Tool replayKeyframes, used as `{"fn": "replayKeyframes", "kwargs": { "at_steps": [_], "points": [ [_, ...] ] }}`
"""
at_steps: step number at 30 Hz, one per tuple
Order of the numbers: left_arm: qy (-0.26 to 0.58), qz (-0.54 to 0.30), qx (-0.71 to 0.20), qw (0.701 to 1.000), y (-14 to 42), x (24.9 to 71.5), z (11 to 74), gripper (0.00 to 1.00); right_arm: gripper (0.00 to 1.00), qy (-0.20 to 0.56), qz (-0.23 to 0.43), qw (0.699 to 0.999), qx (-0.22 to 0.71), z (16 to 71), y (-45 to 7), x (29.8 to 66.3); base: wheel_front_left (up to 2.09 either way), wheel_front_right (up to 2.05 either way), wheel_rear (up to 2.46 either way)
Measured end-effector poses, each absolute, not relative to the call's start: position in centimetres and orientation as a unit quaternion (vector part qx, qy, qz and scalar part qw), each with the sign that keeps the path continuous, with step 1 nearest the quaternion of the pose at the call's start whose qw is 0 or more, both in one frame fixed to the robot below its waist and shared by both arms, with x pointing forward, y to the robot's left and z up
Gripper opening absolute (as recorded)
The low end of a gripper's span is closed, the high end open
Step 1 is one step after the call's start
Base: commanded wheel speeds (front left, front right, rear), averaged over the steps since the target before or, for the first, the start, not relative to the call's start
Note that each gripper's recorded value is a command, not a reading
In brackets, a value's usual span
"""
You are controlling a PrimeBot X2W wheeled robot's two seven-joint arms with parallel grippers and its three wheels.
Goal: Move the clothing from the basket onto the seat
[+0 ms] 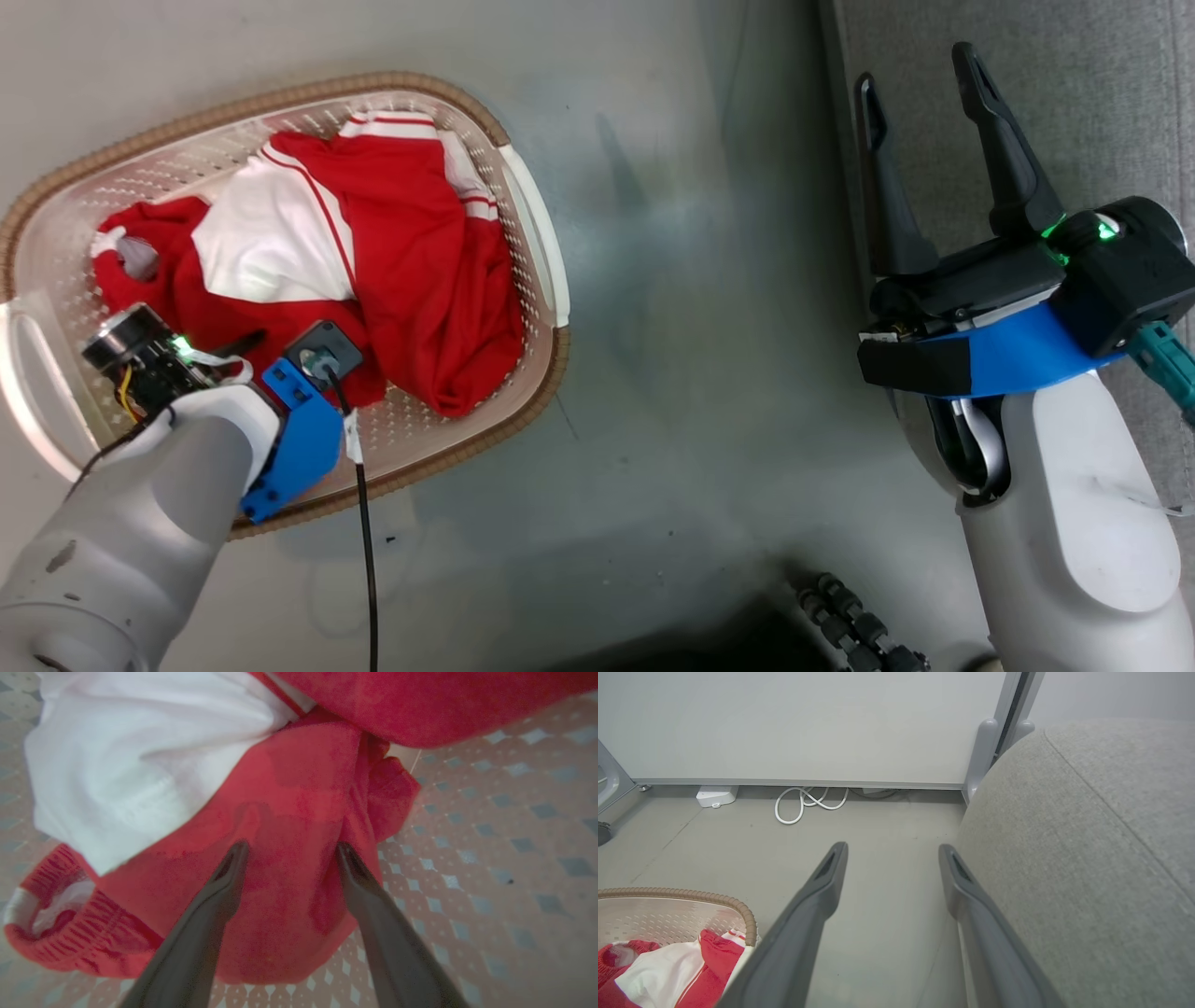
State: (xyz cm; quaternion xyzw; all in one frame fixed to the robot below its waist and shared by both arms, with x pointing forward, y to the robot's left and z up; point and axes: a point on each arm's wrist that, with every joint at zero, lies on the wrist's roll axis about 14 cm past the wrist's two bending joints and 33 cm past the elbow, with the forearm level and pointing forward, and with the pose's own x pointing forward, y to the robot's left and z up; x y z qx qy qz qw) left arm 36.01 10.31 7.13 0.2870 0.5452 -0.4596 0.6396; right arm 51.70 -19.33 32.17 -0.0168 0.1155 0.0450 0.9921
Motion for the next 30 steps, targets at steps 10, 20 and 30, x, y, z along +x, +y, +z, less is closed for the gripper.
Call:
{"fn": "replayKeyframes", "kwargs": {
  "at_steps": [10,20,30],
  "points": [
    [0.562,-0.466,0.304,0.613,10.8,36.2,4.1,1.00,1.00,0.123,0.038,0.991,-0.026,30.6,-20.3,51.8,0.00,0.00,0.00],
    [0.572,-0.467,0.319,0.594,10.9,36.1,2.7,0.52,1.00,0.131,0.031,0.990,-0.031,29.8,-20.9,51.6,0.00,0.00,0.00],
    [0.562,-0.469,0.326,0.599,10.5,36.7,3.5,0.00,1.00,0.124,0.029,0.991,-0.030,30.6,-21.0,51.7,0.00,0.00,0.00]
  ]
}}
